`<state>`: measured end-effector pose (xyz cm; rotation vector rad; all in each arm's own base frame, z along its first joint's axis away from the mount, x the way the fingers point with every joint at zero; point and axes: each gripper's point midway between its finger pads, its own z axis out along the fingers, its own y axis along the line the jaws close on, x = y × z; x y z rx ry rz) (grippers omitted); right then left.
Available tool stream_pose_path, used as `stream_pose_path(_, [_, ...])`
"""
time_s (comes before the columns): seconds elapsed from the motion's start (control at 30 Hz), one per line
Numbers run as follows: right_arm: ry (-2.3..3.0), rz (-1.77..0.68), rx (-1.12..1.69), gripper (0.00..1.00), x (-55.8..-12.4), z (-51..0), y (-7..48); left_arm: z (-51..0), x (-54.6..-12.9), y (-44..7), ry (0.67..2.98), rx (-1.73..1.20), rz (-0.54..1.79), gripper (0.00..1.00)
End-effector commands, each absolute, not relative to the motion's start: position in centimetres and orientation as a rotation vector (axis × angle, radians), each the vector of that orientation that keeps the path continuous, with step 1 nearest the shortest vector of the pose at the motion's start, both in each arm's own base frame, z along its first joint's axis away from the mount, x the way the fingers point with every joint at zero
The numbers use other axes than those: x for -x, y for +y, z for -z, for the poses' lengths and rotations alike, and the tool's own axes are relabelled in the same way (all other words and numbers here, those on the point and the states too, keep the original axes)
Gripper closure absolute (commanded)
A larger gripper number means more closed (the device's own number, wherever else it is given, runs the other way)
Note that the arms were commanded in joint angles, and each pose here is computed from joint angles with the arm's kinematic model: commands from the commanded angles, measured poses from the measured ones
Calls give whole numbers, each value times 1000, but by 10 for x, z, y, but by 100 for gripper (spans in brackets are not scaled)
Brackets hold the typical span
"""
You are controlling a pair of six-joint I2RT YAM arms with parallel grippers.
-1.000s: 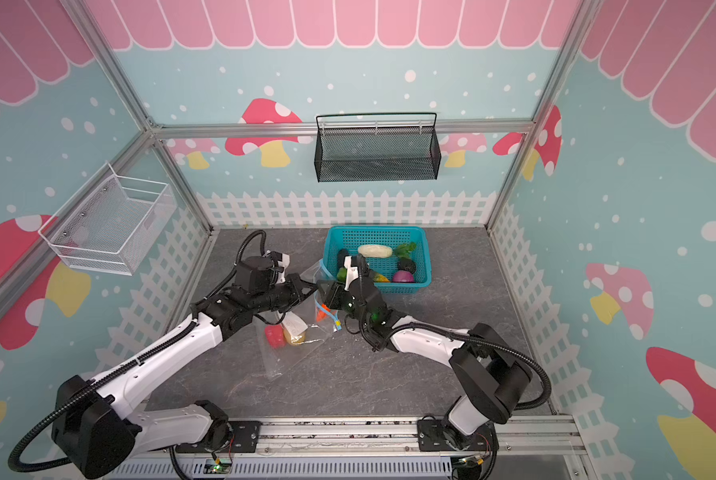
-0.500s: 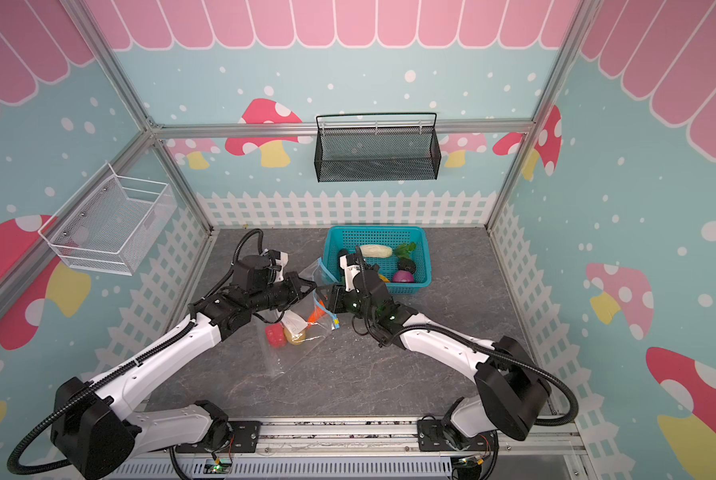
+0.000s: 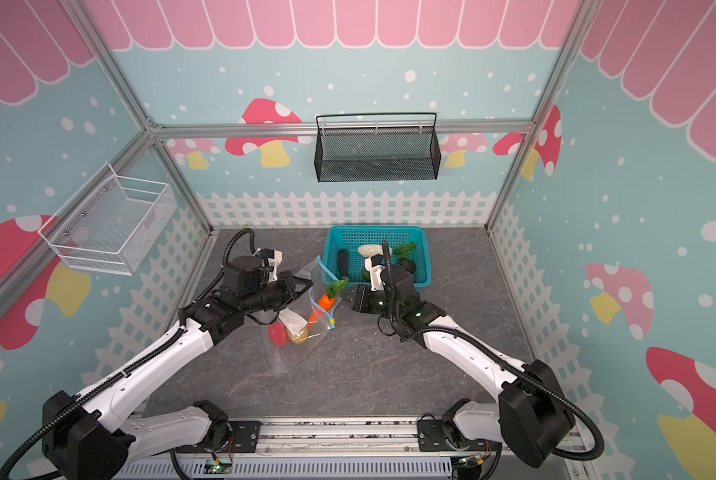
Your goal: Place the food in the zip-top bag and seal the zipper
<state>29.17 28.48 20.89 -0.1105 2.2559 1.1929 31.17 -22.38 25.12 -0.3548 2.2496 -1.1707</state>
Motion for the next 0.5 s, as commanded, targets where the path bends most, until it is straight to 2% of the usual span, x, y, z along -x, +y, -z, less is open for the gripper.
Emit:
stream_pose_path(0.0, [2361, -1350, 112, 46, -274, -200, 299, -259, -308, -221, 2234, 352, 1183, 100])
stream_pose_path(0.13, [2351, -1430, 147, 45, -274, -209, 310, -261, -309, -222, 2234, 345, 1191, 100])
stream_pose_path(0.33, [2384, -1444, 151, 47, -276, -195, 316, -266, -307, -222, 2226, 332, 1190, 100])
stream_pose_path(0.47, [2394, -1470, 162, 54, -277, -190, 322, -268, -307, -220, 2224, 329, 1184, 100])
